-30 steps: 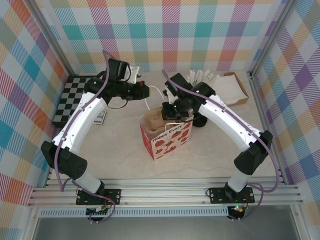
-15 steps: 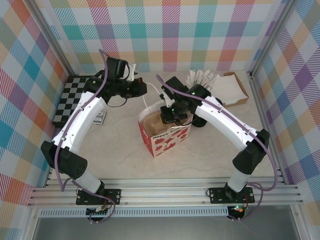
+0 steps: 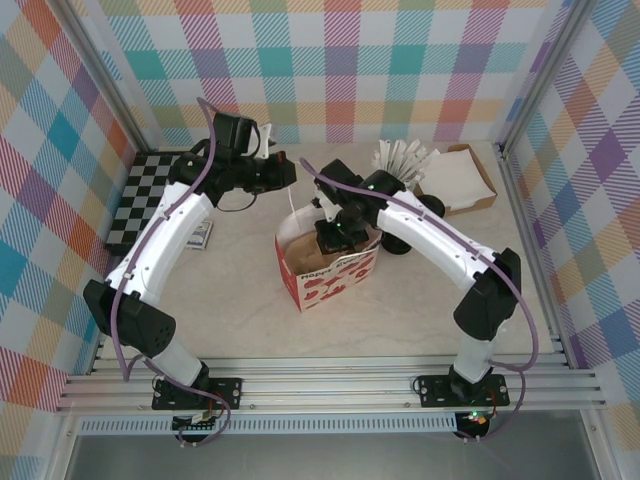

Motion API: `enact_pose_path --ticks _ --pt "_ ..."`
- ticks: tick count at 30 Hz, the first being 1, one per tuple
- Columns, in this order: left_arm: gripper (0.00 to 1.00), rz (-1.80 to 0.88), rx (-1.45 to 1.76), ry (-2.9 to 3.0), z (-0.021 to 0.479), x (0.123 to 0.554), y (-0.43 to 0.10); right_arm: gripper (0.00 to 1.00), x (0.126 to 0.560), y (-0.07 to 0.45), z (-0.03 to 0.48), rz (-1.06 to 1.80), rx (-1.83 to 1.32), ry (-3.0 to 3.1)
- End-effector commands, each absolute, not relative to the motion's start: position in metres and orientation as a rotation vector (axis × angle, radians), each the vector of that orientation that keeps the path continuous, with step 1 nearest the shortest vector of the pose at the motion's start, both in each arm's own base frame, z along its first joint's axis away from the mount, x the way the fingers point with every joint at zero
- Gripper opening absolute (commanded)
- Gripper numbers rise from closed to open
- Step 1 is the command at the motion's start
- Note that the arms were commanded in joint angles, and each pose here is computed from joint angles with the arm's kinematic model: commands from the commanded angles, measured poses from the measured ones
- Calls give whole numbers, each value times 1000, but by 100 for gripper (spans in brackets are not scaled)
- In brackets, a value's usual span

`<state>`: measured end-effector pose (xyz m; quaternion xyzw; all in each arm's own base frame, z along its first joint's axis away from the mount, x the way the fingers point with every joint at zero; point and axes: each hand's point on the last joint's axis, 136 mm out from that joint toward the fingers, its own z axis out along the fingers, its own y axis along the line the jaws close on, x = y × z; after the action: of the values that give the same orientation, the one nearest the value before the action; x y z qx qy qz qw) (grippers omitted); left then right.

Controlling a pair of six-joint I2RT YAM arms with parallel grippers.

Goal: Pack the takeout coffee

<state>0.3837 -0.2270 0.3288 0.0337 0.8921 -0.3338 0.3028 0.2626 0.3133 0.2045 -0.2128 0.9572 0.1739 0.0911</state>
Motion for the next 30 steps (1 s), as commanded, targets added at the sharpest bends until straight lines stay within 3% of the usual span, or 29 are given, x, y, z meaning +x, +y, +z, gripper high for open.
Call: enact_pose_path --ticks 1,22,30 --pt "0 -884 49 2338 331 395 -223 0 252 313 195 511 -699 2896" --pt "0 -870 14 2167 350 409 -213 0 244 310 186 514 -767 2889" --pt "0 -1062 179 1960 379 384 -231 0 249 310 174 478 -716 2915"
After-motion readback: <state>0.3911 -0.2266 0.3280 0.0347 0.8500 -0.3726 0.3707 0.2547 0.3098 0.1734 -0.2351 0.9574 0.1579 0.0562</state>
